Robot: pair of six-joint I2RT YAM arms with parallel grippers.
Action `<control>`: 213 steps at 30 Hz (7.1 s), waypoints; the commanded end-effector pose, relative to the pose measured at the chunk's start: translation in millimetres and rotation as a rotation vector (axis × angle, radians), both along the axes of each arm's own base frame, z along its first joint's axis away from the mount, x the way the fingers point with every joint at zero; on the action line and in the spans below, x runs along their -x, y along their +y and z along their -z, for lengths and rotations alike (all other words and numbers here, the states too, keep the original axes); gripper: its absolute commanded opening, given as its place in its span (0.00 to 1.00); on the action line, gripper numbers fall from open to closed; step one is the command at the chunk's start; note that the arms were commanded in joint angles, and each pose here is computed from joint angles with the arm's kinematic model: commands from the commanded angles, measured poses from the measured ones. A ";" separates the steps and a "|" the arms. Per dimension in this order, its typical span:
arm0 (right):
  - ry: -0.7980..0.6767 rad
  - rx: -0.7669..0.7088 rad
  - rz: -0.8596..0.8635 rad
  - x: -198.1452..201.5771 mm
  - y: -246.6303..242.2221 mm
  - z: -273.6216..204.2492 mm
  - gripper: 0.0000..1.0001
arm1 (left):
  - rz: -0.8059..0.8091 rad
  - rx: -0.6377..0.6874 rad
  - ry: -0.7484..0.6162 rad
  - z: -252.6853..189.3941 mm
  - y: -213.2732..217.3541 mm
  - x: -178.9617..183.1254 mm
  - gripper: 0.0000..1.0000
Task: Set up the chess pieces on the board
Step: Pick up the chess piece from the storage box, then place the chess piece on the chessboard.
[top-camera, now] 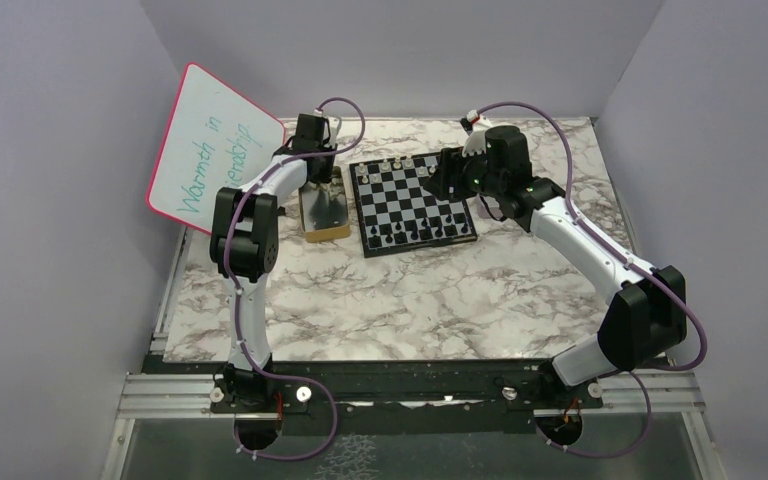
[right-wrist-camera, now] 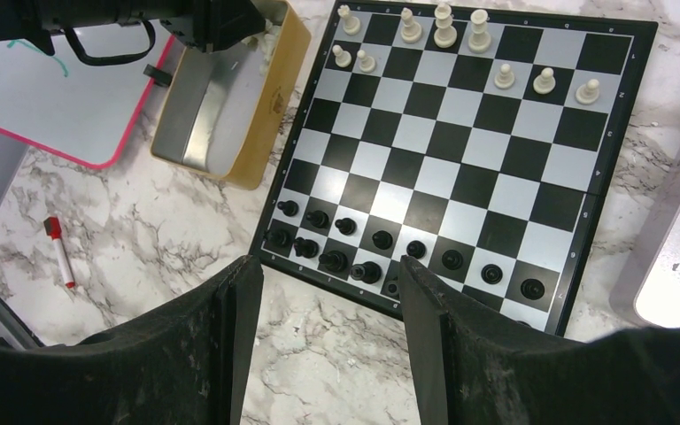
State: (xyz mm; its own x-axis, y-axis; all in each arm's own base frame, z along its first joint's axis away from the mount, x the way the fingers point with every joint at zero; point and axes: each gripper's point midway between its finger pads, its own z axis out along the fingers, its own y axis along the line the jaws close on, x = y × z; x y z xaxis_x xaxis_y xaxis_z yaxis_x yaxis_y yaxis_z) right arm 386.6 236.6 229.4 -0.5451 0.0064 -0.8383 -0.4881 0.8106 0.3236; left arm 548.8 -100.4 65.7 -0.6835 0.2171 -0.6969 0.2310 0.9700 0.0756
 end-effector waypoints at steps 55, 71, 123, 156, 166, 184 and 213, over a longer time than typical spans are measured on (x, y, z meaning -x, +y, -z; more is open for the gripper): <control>-0.026 0.014 -0.006 -3.9 -1.4 -0.2 0.63 | 0.190 -0.054 0.118 16.7 -1.3 26.9 0.17; -0.027 0.014 -0.008 -2.8 -1.7 -1.2 0.63 | 0.123 -0.058 0.105 -0.2 6.0 30.6 0.01; 0.090 -0.225 -0.210 8.5 134.6 22.6 0.39 | 0.356 0.887 0.231 -108.5 -112.8 196.1 0.00; 0.077 -0.042 -0.133 -2.5 136.1 38.0 0.08 | 0.354 0.900 0.227 -111.1 -112.9 199.7 0.51; 0.006 0.207 -0.007 -43.6 93.9 35.4 0.07 | 0.336 0.772 0.205 -102.1 -98.5 202.8 0.99; 0.073 0.433 0.138 -154.0 -3.4 73.7 0.08 | 0.261 0.382 0.066 -85.2 -57.5 243.0 0.99; -0.022 0.537 0.125 -212.3 5.0 131.2 0.12 | 0.293 0.357 0.104 -74.9 -65.5 251.8 0.99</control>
State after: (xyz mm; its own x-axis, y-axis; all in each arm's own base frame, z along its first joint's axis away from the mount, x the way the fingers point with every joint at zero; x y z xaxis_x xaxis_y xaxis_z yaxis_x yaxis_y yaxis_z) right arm 585.0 235.8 93.5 -0.5932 -0.3540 -0.7231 -0.3839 0.9138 -0.1324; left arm 297.9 -167.1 142.2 -0.7043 0.1500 -0.6939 0.4806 0.8201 -0.3105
